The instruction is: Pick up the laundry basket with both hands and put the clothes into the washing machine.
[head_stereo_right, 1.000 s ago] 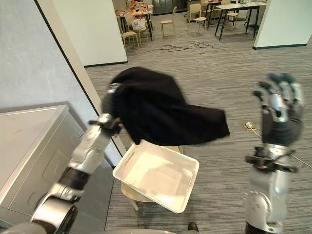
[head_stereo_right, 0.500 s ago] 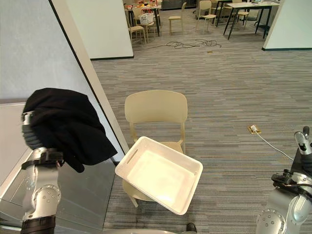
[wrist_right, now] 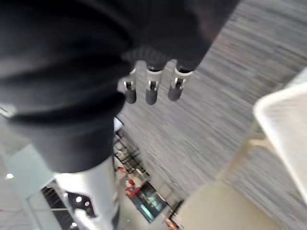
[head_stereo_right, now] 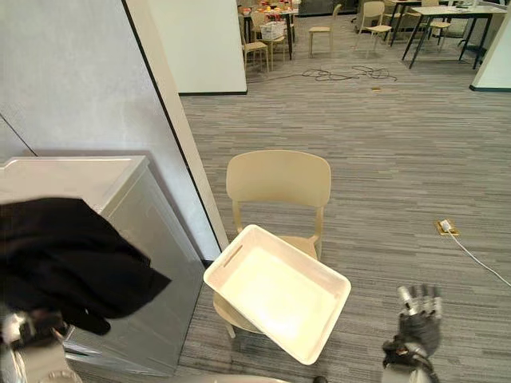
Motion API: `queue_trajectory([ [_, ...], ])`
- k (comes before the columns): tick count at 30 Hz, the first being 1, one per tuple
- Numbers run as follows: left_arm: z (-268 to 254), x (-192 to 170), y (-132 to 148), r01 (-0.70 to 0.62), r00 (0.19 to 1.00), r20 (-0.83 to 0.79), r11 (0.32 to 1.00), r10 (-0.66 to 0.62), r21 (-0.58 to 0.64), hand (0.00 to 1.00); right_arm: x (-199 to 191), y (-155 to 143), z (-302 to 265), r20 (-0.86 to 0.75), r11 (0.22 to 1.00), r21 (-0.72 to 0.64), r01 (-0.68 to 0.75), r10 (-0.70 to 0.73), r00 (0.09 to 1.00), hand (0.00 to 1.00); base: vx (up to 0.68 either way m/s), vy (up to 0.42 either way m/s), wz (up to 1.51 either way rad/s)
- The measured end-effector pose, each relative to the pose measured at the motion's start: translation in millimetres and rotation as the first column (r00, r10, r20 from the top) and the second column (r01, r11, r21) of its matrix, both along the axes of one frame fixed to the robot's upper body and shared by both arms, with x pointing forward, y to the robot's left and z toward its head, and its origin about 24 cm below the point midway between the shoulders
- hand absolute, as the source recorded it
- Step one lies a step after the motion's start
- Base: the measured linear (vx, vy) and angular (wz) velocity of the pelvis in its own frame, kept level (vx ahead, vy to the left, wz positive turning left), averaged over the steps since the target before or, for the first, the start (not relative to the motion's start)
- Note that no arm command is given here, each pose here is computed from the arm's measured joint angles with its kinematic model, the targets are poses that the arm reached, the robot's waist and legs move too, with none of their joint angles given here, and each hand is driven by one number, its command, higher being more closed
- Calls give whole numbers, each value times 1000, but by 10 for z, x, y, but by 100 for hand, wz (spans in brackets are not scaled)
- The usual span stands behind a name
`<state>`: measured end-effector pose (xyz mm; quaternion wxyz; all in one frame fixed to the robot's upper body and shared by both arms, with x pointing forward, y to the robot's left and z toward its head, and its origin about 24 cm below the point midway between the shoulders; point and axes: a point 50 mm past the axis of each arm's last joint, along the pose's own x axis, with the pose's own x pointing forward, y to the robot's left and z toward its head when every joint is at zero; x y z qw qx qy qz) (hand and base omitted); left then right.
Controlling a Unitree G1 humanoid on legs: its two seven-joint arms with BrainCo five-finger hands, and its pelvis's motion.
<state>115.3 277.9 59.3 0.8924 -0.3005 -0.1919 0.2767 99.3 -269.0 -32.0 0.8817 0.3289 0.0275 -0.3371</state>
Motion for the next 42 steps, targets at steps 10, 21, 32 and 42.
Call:
queue_trajectory([
  [10, -1513, -516, -430, -126, 852, -505, 881, -139, -456, 100, -501, 358, -867, -383, 963, 263, 60, 47, 922, 0, -1, -4, 7],
  [21, -1733, -301, -779, 20, 782, -503, 821, -369, -570, 100, -682, 702, -1320, -636, 918, 396, -5, 278, 720, 0, -24, -37, 30],
  [32, -1591, 95, -1065, 238, 759, -389, 778, -523, -581, 100, -188, 619, -1235, -586, 943, 329, -42, 239, 774, 0, 1, 20, 93],
  [42, -1507, 286, -1156, 357, 713, -372, 764, -595, -538, 100, -298, 757, -1278, -575, 906, 411, 104, 169, 800, 0, -27, 332, 21],
])
